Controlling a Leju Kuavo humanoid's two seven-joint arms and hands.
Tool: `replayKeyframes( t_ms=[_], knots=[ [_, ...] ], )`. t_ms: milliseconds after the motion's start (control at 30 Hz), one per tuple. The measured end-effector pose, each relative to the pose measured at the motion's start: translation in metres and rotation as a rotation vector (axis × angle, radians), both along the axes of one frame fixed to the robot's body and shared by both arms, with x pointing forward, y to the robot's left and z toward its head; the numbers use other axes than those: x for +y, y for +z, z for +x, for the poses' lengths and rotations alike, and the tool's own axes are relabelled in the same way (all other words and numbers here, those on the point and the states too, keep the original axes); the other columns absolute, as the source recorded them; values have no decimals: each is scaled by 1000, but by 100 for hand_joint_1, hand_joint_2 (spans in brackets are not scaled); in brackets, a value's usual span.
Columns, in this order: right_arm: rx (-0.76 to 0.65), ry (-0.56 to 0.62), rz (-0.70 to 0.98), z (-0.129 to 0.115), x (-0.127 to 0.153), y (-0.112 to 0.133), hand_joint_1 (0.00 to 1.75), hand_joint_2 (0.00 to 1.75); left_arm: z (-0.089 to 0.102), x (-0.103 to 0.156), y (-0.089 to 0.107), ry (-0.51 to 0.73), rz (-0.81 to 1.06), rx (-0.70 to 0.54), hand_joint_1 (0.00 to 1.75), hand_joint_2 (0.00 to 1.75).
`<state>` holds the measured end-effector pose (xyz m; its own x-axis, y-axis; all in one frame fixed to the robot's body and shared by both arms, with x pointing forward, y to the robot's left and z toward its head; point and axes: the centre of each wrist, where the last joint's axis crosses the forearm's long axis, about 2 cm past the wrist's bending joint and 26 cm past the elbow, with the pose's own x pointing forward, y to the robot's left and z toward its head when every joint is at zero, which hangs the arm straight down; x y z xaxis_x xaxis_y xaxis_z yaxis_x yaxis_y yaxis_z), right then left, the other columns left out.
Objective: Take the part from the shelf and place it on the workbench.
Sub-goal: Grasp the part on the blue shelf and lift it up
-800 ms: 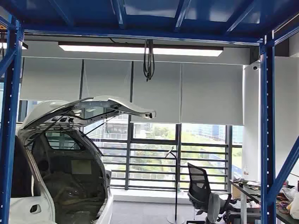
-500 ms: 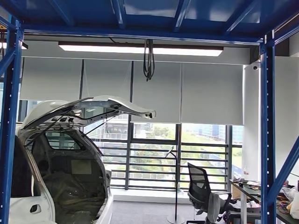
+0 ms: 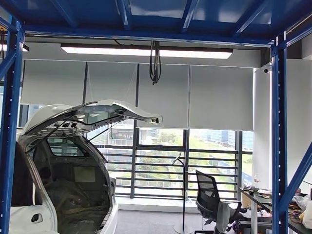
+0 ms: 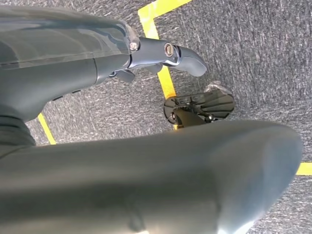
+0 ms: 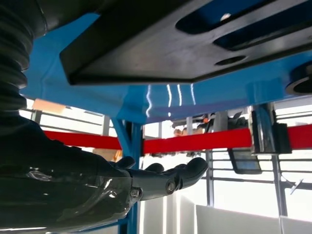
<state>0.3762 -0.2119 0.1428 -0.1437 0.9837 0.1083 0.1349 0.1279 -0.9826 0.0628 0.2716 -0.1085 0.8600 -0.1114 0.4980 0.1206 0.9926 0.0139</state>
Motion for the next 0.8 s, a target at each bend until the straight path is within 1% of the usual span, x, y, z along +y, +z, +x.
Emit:
replayKeyframes(
  t_ms=[167, 300, 533, 733, 767, 800],
  knots=[
    [37, 81, 1, 6, 15, -4, 0, 175, 4, -2, 1, 5, -6, -7, 0, 0],
    [41, 159, -30, 8, 35, -4, 0, 175, 10, -6, 2, 5, -14, -18, 0, 0],
    [32, 287, -76, 8, 75, 6, 0, 175, 17, -17, 4, -1, -38, -32, 0, 0],
    [30, 358, -95, 8, 98, 15, 0, 175, 20, -24, 5, -3, -53, -37, 0, 0],
    [33, 364, -96, 7, 101, 16, 27, 175, 20, -24, 5, -3, -54, -38, 0, 0],
    [38, 369, -96, 7, 102, 16, 70, 175, 21, -25, 5, -3, -56, -39, 0, 0]
  ],
)
